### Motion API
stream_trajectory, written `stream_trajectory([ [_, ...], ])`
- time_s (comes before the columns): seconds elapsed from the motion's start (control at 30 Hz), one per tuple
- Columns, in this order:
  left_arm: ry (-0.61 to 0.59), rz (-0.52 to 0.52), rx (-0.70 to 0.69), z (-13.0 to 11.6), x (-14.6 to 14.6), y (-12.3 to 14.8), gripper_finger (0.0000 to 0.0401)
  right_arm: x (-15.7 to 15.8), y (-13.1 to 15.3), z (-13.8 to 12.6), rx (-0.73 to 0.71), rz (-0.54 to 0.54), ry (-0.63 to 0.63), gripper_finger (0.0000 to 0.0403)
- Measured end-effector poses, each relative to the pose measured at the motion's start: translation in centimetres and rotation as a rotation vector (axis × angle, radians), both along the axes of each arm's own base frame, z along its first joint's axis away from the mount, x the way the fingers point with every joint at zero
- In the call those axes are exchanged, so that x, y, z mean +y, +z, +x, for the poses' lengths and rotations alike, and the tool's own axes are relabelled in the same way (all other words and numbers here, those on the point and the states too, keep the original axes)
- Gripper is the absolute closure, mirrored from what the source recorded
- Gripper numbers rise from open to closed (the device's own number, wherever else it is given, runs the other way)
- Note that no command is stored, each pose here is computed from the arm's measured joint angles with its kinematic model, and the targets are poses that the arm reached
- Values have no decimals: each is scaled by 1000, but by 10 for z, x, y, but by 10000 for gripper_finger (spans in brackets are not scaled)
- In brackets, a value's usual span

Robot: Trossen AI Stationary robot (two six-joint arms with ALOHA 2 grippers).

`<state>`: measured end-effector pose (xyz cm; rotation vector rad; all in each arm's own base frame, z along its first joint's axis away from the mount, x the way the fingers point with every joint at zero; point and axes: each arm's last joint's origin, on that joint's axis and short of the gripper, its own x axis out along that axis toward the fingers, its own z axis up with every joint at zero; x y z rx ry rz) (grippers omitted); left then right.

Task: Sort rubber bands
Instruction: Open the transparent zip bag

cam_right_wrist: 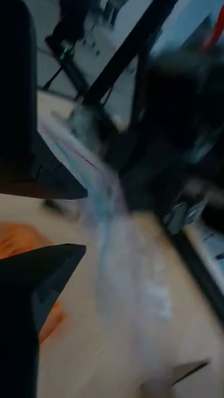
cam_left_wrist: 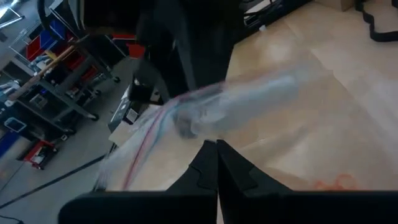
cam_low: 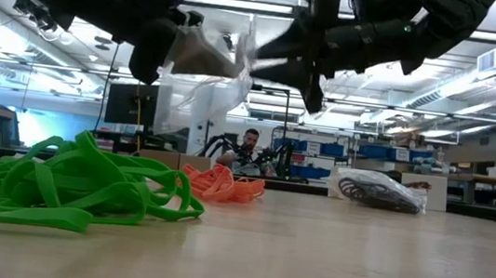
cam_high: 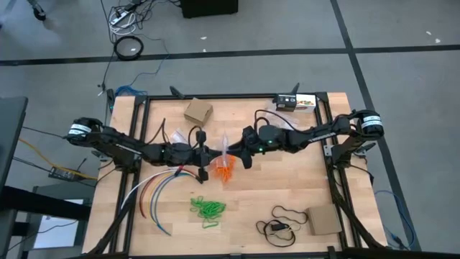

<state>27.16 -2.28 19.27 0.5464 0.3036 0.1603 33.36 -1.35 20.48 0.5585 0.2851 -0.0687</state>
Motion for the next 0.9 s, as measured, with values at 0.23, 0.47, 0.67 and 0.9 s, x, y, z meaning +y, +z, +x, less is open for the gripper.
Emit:
stream_trajectory([
  [0.23,-15,66,13,-2,-11,0,400,-3,-6,-2,63,-2,-10,291],
  [0.47,4,87,94,-4,-11,-7,400,-9,0,-1,-3,0,31,300],
  [0.67,77,118,132,-6,-9,-11,400,-10,0,-1,2,36,97,300],
  [0.9,81,129,164,-7,-9,-13,400,-9,2,-2,-3,43,128,300],
])
